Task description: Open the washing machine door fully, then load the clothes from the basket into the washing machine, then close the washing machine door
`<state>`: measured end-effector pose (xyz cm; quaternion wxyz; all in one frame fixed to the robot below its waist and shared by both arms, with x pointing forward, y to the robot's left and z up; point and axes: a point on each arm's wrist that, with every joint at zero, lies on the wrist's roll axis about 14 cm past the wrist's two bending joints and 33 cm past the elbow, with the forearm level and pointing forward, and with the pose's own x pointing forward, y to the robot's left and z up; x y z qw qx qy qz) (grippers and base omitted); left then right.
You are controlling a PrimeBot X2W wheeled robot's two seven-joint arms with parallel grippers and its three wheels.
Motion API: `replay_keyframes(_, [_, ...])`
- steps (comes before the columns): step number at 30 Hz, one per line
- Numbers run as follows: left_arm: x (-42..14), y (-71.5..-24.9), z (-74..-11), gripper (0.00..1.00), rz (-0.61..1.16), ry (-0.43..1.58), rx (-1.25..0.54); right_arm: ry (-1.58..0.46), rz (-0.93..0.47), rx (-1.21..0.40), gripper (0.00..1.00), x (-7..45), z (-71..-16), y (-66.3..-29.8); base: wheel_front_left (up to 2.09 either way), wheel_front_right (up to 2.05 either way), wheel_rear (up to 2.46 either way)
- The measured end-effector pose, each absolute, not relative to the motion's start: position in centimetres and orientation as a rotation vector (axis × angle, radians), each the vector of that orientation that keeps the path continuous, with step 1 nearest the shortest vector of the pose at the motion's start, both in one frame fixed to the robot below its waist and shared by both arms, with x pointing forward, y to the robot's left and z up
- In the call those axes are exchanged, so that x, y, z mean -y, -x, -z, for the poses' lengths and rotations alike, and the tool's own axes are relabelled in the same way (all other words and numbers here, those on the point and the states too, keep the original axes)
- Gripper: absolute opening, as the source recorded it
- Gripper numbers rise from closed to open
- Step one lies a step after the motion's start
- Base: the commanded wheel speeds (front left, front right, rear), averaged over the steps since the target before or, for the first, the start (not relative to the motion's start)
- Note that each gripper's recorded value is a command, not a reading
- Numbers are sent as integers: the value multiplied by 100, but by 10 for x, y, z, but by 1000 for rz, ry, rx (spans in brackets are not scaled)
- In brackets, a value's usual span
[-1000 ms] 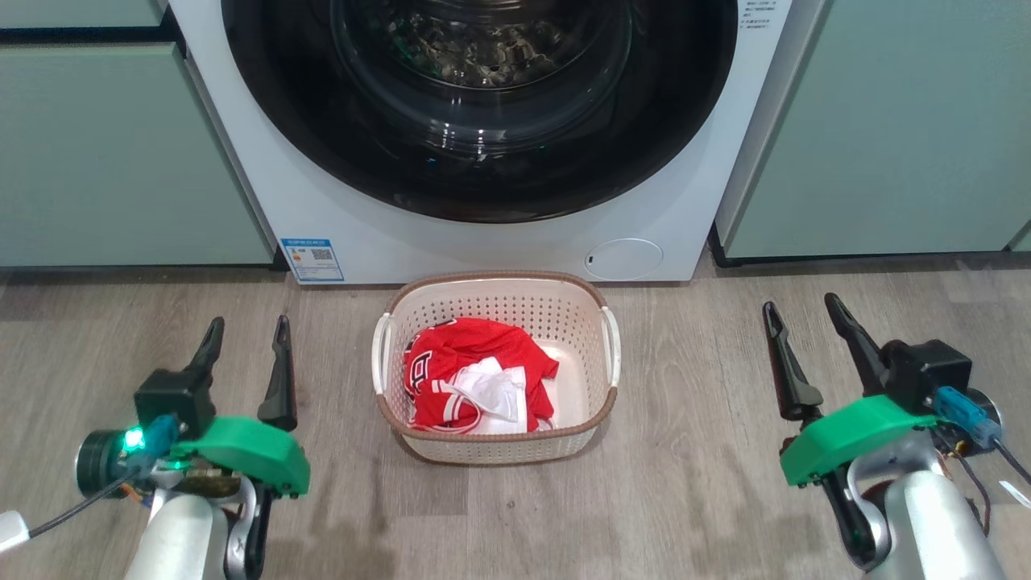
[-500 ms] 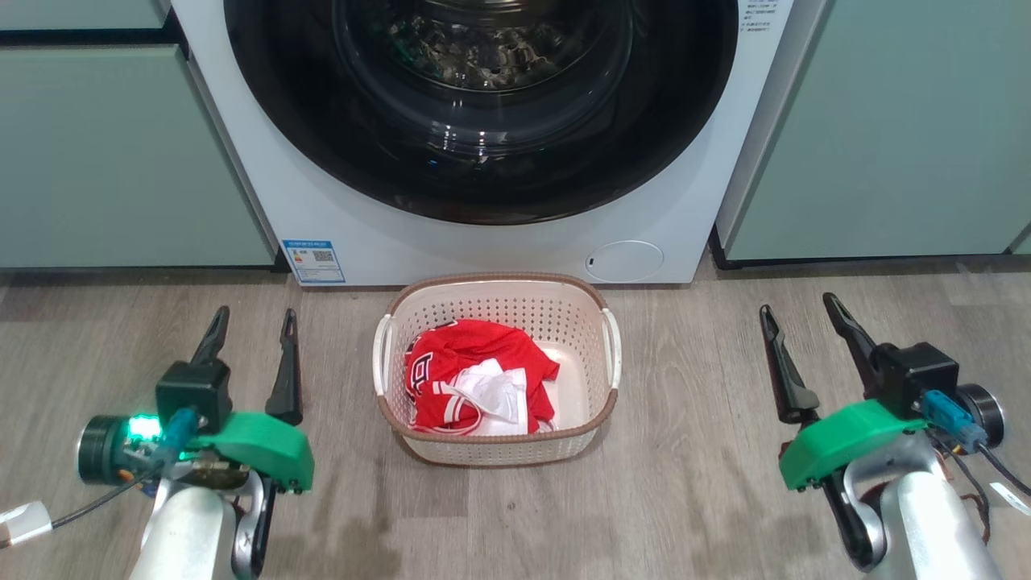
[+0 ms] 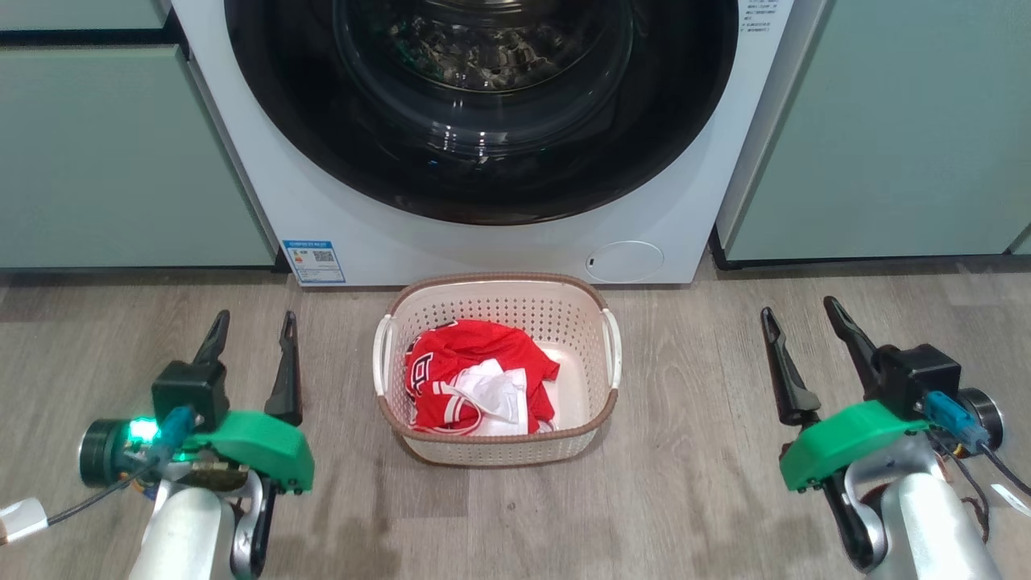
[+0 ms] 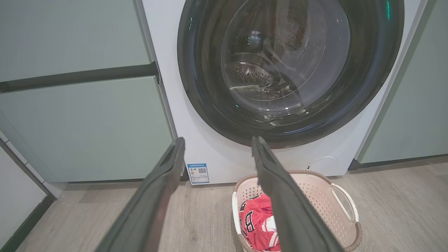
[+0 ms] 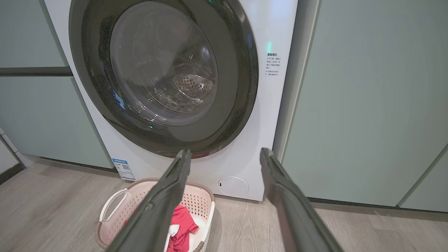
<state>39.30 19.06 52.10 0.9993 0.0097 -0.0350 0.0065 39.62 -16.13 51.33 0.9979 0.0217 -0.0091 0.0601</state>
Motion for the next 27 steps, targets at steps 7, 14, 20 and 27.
replay_keyframes(7, [-190,-393,-518,100,-11,-20,61,-44,-119,16,100,162,-512,-396,0,0,0])
replay_keyframes(14, [-190,-393,-518,100,-6,-18,61,-51,-115,19,100,163,-513,-396,0,0,0])
replay_keyframes(20, [-189,-393,-518,100,0,-26,62,-53,-111,20,100,164,-512,-396,26,26,-52])
replay_keyframes(27, [-188,-395,-517,100,3,-33,59,-63,-102,18,100,167,-511,-396,82,82,-164])
